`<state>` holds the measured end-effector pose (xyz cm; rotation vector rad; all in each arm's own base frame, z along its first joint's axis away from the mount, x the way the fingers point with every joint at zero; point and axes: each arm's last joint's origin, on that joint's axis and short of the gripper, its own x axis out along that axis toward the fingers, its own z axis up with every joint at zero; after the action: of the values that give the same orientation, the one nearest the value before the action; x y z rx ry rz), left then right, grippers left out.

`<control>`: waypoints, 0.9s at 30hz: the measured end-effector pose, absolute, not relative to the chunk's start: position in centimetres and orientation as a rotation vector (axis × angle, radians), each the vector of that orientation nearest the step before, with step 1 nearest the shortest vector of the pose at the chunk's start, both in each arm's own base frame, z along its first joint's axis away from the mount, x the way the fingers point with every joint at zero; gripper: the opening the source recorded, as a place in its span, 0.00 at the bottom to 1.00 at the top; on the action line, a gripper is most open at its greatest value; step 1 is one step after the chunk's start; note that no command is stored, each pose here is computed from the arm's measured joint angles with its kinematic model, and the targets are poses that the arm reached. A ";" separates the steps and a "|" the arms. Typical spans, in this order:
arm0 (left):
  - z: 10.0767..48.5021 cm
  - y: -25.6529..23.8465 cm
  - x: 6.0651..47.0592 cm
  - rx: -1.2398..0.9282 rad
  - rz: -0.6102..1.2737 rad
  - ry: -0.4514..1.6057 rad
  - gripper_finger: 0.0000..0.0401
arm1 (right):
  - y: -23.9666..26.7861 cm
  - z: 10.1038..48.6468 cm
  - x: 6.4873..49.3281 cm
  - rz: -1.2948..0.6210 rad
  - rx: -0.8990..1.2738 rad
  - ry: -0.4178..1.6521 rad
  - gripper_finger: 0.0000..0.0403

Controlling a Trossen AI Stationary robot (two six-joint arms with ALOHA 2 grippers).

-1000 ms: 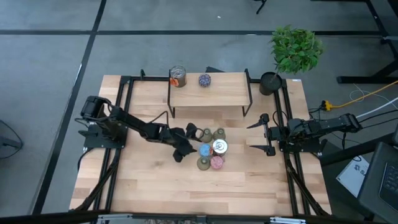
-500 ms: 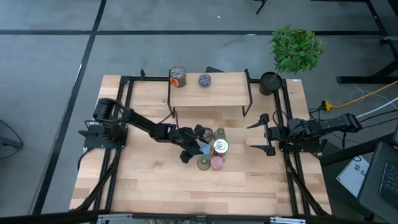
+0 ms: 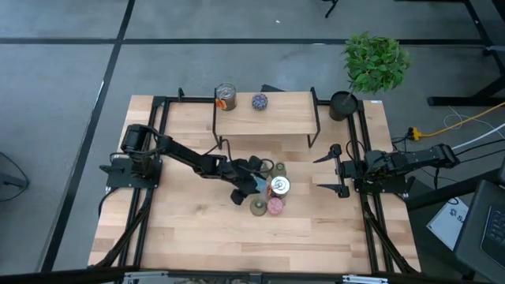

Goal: Pick & Place candle stick holders
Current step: Put the blue scented candle on the shelf aligned with the other scented candle

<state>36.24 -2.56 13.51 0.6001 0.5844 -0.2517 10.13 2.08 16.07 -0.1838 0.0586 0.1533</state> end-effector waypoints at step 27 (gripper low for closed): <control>15.5 -3.6 33.5 0.492 -0.014 0.810 0.63 | 2.1 16.1 10.1 0.153 -0.184 0.058 0.99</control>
<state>33.50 -3.62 15.54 0.4917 0.8102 -0.0145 10.13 2.08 16.07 -0.1837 0.0584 0.1534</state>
